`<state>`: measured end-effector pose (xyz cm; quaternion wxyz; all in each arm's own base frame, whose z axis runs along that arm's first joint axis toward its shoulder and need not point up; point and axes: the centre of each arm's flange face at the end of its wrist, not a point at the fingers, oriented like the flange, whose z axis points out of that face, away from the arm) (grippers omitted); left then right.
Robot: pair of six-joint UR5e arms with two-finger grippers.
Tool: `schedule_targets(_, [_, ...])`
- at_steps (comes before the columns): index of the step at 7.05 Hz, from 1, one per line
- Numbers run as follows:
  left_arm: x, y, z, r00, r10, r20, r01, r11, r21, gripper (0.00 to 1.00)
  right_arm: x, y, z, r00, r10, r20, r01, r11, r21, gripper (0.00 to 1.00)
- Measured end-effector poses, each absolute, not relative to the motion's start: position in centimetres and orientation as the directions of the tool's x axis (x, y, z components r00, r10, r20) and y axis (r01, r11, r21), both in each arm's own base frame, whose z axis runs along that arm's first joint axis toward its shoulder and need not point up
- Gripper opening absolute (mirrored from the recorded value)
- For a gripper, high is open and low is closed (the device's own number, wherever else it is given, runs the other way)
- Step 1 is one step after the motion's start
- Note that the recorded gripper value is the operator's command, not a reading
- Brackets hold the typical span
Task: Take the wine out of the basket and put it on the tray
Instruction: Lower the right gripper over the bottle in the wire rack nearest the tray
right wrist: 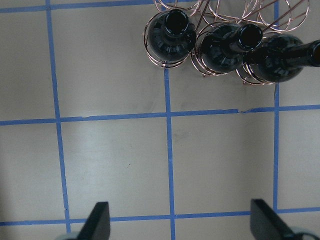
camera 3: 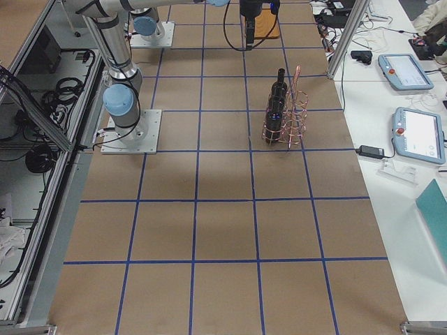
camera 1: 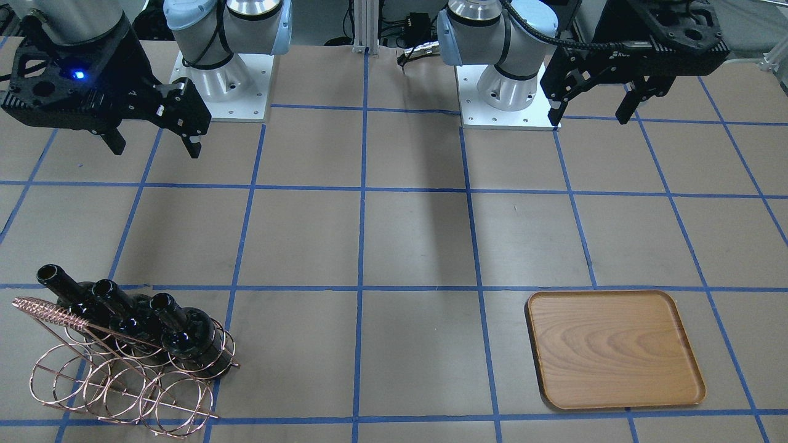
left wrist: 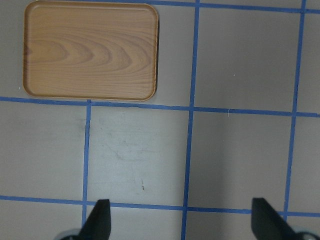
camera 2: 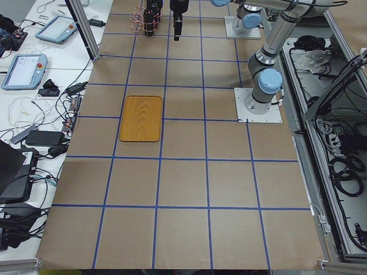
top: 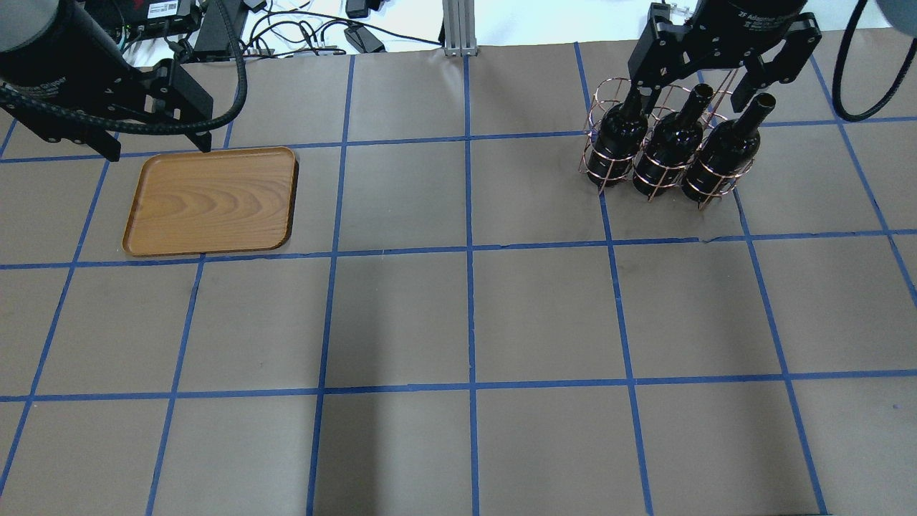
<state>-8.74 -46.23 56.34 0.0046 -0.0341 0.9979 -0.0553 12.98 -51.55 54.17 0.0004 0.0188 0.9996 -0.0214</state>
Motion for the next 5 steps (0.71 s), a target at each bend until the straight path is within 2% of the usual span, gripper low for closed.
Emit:
schedule_targets(3, [-8.7, -46.2, 56.3, -0.998, -0.069, -0.007, -0.068, 0.992, -0.111, 1.0, 12.9, -51.7, 53.9, -0.999, 0.04, -0.003, 0.04, 0.999, -0.036, 1.0])
schedule_targets(5, [-8.7, -46.2, 56.3, -0.998, -0.069, -0.007, -0.068, 0.992, -0.111, 1.0, 12.5, -53.9, 52.3, -0.999, 0.044, -0.004, 0.044, 0.998, -0.054, 0.99])
